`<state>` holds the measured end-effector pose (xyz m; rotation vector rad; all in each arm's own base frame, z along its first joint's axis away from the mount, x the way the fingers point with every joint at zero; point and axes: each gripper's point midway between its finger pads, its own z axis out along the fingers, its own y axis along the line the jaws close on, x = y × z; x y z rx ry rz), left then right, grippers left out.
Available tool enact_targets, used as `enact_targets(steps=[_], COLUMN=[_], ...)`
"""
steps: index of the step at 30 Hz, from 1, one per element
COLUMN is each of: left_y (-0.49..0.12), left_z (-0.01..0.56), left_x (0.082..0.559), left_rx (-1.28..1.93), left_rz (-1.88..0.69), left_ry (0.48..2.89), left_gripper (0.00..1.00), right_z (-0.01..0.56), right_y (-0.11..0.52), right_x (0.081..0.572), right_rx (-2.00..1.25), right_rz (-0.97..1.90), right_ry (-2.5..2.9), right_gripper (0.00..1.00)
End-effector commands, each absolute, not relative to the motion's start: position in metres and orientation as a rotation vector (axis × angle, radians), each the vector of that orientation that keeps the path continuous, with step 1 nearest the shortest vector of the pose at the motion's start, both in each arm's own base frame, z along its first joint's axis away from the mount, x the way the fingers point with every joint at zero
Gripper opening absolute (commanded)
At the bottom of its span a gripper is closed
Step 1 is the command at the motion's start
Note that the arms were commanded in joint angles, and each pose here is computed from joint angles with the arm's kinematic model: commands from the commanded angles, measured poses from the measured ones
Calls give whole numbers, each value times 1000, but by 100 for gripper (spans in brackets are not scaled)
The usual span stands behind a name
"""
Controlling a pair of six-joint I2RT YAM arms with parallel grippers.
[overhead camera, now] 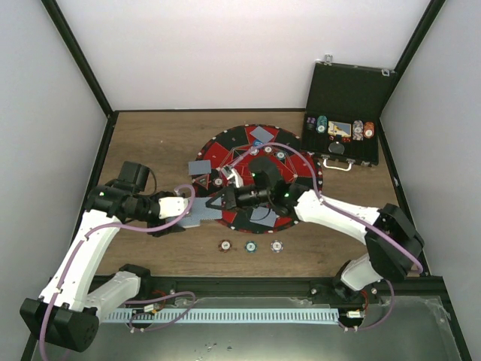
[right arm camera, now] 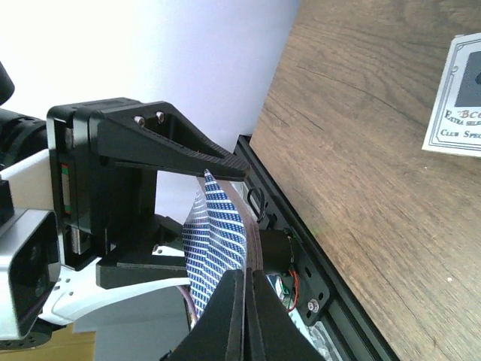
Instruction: Distribute texas hold em gaming equipment
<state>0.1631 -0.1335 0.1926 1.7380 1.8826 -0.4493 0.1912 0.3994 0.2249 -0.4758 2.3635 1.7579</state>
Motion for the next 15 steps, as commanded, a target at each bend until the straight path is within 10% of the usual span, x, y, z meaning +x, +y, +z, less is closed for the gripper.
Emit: enact_targets(steps=[1, 15], left_y=[-142, -143], left_z=[210, 210], left_x=[163, 165], left_rx=[1729, 1730], left_rz=[-464, -476], left_ry=[1783, 1785], left_gripper=[4, 4], right_z=[228, 200], right_y=[381, 346], right_x=[205, 343], right_rx=[-405, -278], right_rz=[1695, 1603], right_ry=[2372, 2371], right_gripper=[1, 1])
